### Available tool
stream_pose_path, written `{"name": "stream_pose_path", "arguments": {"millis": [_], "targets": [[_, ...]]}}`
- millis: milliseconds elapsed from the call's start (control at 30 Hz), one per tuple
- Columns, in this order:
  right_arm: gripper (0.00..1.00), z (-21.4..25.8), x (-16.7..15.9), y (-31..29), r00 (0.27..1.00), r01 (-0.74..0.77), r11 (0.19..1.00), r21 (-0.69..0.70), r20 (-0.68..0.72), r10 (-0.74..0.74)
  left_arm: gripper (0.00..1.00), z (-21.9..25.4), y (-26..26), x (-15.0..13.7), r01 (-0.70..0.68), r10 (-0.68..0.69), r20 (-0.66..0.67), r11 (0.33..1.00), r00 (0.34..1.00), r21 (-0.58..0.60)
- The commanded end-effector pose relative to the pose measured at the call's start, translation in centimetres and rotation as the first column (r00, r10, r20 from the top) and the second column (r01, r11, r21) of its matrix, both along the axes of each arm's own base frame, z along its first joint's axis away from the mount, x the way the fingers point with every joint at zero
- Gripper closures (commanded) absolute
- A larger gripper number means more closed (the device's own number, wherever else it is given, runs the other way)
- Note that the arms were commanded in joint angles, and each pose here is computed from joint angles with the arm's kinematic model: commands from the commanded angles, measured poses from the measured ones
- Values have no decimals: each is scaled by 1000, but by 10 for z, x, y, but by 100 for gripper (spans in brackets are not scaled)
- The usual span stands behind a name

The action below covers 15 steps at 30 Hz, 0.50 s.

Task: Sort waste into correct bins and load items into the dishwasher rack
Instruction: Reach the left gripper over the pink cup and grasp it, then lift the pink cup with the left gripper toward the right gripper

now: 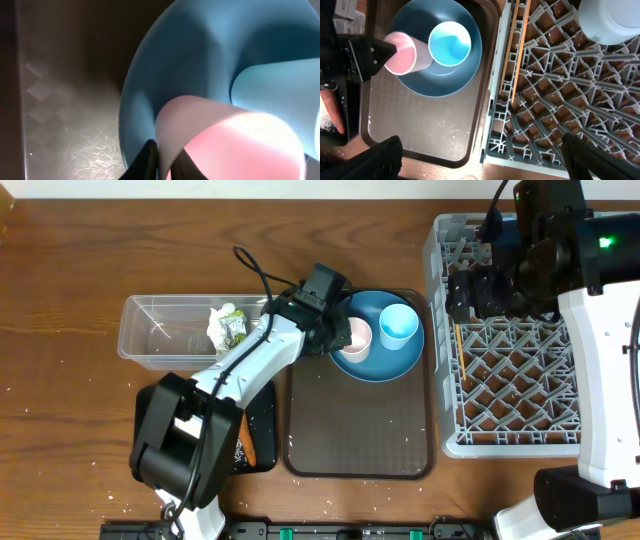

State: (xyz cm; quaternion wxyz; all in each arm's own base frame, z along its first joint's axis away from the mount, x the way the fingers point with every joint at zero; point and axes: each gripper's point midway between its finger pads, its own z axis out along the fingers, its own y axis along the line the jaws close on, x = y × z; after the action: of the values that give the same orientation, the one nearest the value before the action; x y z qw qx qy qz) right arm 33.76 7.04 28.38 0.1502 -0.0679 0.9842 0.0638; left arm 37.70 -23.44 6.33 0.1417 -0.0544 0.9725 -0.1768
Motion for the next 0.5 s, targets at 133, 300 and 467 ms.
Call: {"name": "stream_pose_path", "arguments": {"millis": [133, 300, 467], "targets": [[1, 4, -1, 0, 1000, 6, 1000, -2, 12, -6, 94, 60, 1, 7, -5, 12, 133, 998, 991, -58], [1, 4, -1, 0, 1000, 6, 1000, -2, 12, -6, 94, 116, 3, 0, 15, 15, 239, 992, 971, -125], [1, 4, -1, 0, 1000, 6, 1000, -2, 12, -6, 94, 194, 6, -24, 132, -24, 334, 943, 942, -304]]}}
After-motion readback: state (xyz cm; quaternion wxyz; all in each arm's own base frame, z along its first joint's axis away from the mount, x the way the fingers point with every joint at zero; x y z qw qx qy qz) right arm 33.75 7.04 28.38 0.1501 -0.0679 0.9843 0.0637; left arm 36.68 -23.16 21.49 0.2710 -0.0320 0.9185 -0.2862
